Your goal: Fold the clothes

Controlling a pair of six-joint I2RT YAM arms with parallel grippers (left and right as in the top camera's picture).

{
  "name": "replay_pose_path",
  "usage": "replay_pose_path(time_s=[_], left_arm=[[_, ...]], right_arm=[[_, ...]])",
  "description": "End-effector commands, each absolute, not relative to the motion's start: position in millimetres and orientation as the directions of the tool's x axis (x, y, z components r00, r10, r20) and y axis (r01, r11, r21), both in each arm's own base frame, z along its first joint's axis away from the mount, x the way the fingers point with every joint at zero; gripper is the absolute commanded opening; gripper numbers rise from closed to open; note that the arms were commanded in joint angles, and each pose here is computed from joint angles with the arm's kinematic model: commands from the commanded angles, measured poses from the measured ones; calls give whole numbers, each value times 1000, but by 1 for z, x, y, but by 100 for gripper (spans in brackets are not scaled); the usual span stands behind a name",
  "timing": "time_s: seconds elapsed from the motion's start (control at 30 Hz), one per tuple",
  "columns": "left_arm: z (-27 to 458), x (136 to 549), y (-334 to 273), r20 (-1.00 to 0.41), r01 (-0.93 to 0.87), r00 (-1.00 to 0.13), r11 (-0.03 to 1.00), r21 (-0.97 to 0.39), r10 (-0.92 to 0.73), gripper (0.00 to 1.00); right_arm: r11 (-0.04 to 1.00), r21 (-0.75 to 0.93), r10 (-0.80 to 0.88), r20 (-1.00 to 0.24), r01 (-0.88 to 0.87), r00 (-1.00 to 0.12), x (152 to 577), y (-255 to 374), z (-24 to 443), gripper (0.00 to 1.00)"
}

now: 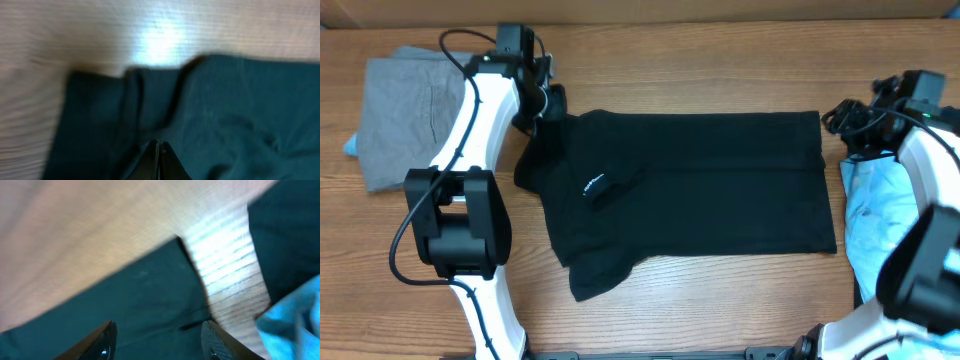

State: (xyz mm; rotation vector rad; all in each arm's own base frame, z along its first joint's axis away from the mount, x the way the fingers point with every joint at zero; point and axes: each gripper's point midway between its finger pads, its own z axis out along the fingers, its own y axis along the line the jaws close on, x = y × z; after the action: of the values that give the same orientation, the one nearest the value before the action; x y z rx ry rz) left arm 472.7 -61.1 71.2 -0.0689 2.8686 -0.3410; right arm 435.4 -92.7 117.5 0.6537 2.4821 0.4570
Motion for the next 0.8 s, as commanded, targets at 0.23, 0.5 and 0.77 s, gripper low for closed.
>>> replay_pose_path(time_s=[0.23,0.5,0.77], left_arm=[[8,450,-53,-227,11,-974,990,-138,-21,4],[4,474,-2,-360,-172,-922,984,52,-143,5],[37,520,-13,-510,-155,-847,987,-34,-150,9]], right_arm=[[833,452,527,-475,318,-705,417,-83,179,58],[836,452,508,-420,311,-752,408,-64,171,57],[856,444,449,-380,266,-809,403,-28,165,57]])
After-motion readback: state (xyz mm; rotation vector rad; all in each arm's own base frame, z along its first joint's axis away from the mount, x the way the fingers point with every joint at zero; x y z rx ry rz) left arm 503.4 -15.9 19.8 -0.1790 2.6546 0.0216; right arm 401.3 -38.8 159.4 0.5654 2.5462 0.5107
